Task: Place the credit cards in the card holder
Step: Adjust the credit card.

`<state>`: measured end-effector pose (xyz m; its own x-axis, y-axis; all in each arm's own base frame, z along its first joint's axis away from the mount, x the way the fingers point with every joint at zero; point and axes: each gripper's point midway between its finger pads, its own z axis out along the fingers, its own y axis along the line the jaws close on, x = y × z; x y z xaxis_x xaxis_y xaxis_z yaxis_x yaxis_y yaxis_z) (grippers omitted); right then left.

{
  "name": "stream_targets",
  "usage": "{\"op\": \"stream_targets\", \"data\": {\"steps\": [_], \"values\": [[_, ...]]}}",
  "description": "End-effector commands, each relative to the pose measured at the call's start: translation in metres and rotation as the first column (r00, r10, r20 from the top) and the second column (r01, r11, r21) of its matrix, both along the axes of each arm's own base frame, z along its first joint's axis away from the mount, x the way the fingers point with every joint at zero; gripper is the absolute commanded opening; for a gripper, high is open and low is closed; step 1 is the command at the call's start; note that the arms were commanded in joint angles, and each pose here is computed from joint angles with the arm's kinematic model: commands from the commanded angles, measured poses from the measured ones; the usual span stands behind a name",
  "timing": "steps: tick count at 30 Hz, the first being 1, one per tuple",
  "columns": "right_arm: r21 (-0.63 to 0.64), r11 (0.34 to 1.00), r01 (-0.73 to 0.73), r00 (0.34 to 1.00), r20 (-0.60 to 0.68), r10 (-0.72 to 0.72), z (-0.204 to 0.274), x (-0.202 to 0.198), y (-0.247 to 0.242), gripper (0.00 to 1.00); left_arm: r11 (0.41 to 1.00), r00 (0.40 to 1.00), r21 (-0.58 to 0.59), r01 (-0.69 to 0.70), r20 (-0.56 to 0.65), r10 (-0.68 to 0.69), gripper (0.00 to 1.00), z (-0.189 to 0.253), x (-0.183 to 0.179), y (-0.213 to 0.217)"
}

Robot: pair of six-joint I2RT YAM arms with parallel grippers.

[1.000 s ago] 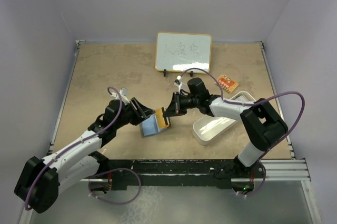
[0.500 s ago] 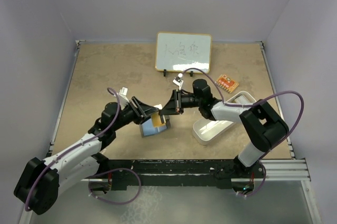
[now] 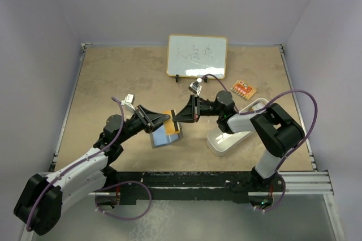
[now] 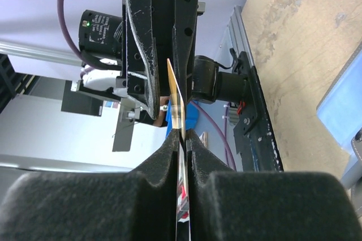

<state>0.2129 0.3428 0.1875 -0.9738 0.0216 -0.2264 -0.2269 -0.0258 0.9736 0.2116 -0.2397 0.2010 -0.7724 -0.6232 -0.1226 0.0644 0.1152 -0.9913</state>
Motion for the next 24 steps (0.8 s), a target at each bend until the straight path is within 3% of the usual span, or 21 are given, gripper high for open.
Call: {"op": "stream_targets", "data": {"steps": [1, 11, 18, 24], "values": [[0.044, 0.999, -0.013, 0.998, 0.063, 0.010, 0.011, 0.000, -0.007, 0.10, 0.992, 0.991, -0.118, 0.039, 0.130, -0.024, 0.16, 0.049, -0.007, -0.001], [0.034, 0.999, -0.017, 0.998, 0.065, 0.014, 0.007, 0.001, -0.011, 0.19, 0.988, 0.989, -0.149, 0.049, 0.147, -0.027, 0.10, 0.056, -0.009, -0.001], [0.041, 0.999, -0.016, 0.997, 0.070, 0.013, 0.009, 0.003, -0.014, 0.09, 0.989, 0.989, -0.138, 0.054, 0.142, -0.034, 0.00, 0.051, -0.009, -0.002], [0.035, 0.999, 0.002, 0.998, 0.058, -0.004, 0.005, 0.007, -0.023, 0.06, 0.996, 0.991, -0.083, 0.040, 0.134, -0.029, 0.00, 0.039, -0.007, -0.002]]}}
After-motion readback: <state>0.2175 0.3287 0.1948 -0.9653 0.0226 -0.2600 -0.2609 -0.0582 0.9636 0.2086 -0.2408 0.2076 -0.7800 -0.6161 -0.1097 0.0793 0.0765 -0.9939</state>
